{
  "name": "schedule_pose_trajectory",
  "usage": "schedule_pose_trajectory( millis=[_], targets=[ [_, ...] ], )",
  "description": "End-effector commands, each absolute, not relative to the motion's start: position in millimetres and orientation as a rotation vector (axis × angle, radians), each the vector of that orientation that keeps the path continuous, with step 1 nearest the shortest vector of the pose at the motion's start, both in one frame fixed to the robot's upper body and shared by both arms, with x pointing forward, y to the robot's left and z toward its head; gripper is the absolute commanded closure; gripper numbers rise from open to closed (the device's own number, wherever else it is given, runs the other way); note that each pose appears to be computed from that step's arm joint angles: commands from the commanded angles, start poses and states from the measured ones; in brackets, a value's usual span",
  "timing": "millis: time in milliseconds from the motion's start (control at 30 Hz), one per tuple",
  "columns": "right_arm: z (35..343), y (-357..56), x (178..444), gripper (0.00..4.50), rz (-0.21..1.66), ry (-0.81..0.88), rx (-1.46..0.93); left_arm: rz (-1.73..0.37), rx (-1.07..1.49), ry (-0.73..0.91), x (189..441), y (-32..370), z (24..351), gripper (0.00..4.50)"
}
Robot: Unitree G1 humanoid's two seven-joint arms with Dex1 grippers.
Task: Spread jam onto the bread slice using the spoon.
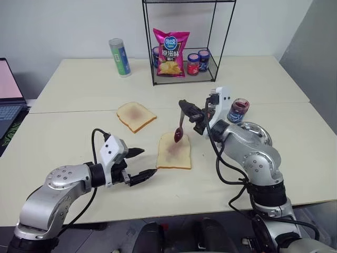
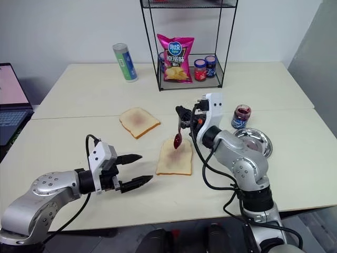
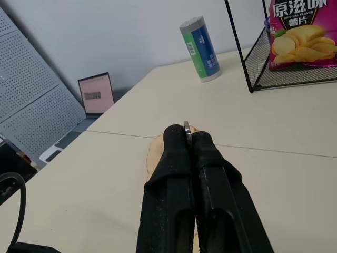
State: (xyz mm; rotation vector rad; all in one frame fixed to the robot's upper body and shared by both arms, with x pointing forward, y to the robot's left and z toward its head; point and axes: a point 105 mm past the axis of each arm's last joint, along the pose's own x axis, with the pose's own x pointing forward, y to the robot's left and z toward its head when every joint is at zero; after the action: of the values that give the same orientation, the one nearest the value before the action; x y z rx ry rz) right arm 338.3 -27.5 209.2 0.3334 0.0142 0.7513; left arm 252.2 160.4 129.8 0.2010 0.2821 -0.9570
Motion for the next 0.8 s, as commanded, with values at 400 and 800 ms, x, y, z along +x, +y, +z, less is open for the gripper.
schedule_pose_trajectory(
  millis=[400,800],
  targets=[
    [214,-36,346,4.48,0.722,0.037,0.62,-1.001,0.236,0.211,256,149,148,0.0],
    [171,-38,358,4.48,0.647,0.209,0.933,-1.005,0.234,0.216,255,148,147,0.0]
  ],
)
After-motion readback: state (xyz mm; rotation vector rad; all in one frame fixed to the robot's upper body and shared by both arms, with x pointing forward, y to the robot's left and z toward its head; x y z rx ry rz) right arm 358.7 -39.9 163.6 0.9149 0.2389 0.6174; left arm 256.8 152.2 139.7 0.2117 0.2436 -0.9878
